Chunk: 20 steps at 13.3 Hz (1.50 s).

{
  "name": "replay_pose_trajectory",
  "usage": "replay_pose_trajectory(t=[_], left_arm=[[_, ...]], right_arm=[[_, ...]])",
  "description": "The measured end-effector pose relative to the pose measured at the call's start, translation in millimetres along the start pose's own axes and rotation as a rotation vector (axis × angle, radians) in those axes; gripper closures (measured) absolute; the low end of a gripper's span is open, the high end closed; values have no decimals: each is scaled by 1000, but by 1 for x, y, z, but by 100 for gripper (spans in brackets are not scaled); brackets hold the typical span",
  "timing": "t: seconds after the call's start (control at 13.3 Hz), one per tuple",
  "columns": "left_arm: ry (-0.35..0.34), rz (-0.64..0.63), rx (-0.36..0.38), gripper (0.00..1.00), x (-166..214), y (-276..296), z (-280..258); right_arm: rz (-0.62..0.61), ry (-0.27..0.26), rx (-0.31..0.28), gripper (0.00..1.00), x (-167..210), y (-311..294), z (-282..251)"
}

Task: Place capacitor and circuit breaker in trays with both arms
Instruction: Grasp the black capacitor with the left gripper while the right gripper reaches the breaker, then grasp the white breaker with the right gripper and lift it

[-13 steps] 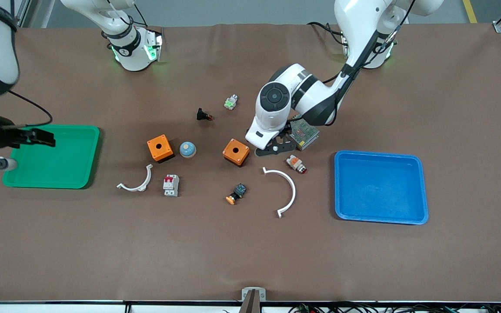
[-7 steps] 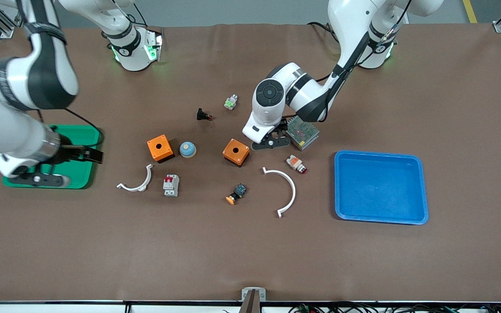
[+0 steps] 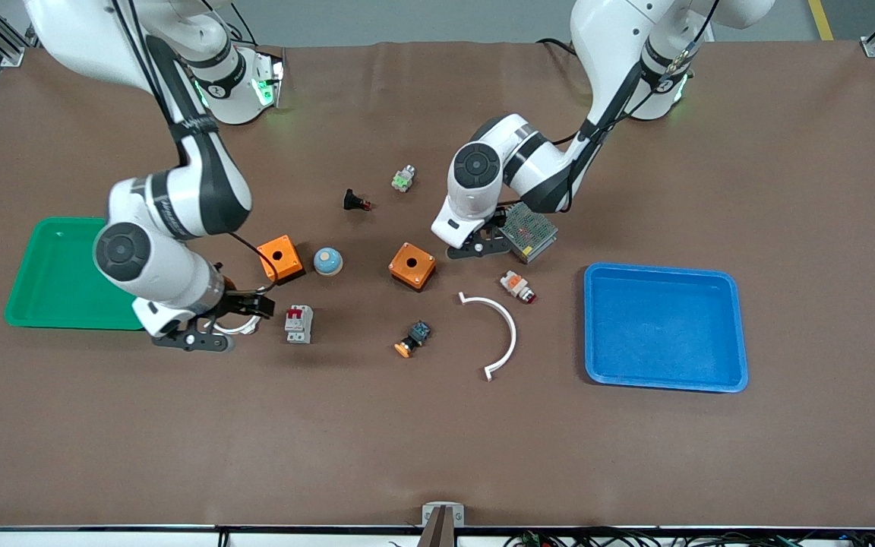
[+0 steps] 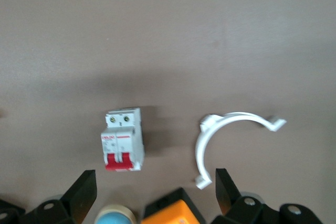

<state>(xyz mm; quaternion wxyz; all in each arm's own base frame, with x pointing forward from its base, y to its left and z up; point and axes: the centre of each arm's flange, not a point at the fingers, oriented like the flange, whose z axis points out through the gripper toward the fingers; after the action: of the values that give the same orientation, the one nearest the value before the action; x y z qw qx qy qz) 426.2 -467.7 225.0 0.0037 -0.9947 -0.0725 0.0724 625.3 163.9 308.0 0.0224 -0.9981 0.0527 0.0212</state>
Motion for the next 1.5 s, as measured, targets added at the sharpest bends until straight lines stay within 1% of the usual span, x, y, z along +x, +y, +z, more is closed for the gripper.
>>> replay_pose_trajectory(t=[0.15, 0.22, 0.3, 0.38, 0.45, 0.6, 0.67, 0.75, 0.82, 0.9, 0.97, 1.05, 1.12, 1.2, 1.27, 1.43, 1.5], left_arm=[[0, -1, -1, 30, 0, -1, 6], [-1, -2, -2, 30, 1, -1, 10], [-3, -3, -1, 33, 1, -1, 13], [-4, -4, 0, 33, 1, -2, 16], [-4, -4, -1, 36, 1, -1, 18], [0, -4, -8, 36, 2, -1, 20], [1, -5, -9, 39, 3, -1, 21], [1, -5, -10, 39, 3, -1, 22], [1, -5, -11, 44, 3, 0, 23], [2, -5, -11, 45, 3, 0, 23], [2, -5, -12, 52, 3, 0, 23], [2, -5, -12, 52, 3, 0, 23], [2, -5, -12, 59, 3, 0, 23], [3, -5, -13, 64, 3, 0, 23], [3, -5, -14, 64, 3, 0, 23], [4, -5, -14, 66, 3, 0, 22], [4, -5, -14, 66, 3, 0, 22]], right_arm=[[-6, 13, 7, 0, -1, -10, 25], [-12, 19, 6, 0, -1, -16, 35], [-17, 25, 6, 0, -2, -23, 46], [-17, 29, 6, 0, -4, -29, 55], [-16, 31, 4, 0, -6, -35, 64], [-19, 37, 3, 0, -10, -45, 80], [-21, 49, 5, 0, -11, -47, 88], [-21, 59, 6, 0, -12, -46, 95], [-20, 63, 5, 0, -13, -45, 104], [-20, 61, 3, 2, -15, -44, 109], [-22, 57, 1, 5, -16, -44, 113], [-22, 54, -1, 15, -16, -45, 115], [-23, 52, -2, 15, -17, -45, 116], [-24, 51, -2, 21, -17, -45, 117], [-25, 49, -3, 30, -18, -45, 117], [-25, 45, -5, 56, -18, -46, 118], [-25, 40, -7, 61, -18, -45, 117]])
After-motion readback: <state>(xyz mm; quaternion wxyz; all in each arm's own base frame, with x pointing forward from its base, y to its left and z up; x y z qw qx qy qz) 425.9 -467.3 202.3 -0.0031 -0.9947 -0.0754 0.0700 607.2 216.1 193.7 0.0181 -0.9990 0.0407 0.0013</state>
